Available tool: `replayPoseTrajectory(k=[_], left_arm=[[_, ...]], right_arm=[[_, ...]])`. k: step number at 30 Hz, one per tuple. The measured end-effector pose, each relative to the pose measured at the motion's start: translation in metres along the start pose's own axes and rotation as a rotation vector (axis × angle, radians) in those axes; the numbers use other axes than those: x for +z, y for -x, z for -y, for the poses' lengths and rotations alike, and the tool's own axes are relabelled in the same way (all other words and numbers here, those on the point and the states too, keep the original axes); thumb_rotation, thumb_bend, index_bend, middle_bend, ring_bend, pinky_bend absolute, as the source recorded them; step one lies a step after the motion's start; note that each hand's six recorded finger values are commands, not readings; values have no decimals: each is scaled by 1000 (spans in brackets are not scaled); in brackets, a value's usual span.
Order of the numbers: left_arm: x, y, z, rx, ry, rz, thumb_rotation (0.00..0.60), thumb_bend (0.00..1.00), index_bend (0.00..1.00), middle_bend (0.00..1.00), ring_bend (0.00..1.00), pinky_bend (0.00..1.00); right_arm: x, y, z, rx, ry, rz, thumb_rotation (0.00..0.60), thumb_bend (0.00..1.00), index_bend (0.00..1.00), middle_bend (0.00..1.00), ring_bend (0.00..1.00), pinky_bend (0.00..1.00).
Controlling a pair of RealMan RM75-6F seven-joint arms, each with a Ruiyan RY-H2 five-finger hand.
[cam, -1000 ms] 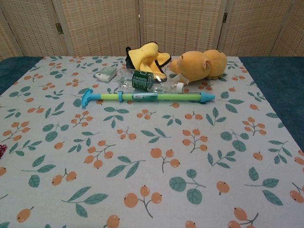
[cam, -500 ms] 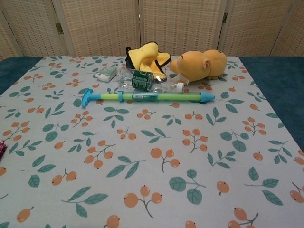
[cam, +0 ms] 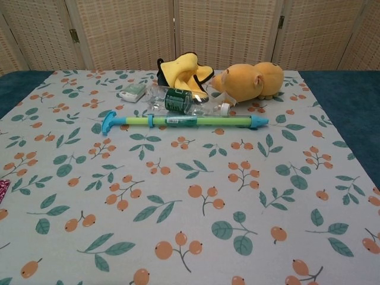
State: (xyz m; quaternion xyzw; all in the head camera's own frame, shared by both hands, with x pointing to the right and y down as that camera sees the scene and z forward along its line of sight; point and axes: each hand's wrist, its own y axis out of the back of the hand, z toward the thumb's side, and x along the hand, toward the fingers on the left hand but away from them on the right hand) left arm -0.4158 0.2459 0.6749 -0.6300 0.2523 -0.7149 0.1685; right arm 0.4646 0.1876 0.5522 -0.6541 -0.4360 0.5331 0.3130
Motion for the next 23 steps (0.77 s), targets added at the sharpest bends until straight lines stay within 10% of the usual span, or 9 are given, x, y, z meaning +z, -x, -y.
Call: replayPoseTrajectory(k=[14,23], left_arm=[[-1,25,-82,434,176,87,600,294,260,56,0,0],[-12,56,-70,476,174,68,600,294,251,56,0,0]], right_arm=[[-10,-4,-5,-16,21,33,447,520,0,0,0,0],[-12,-9,-1,-2,58,37,448,520,0,0,0,0]])
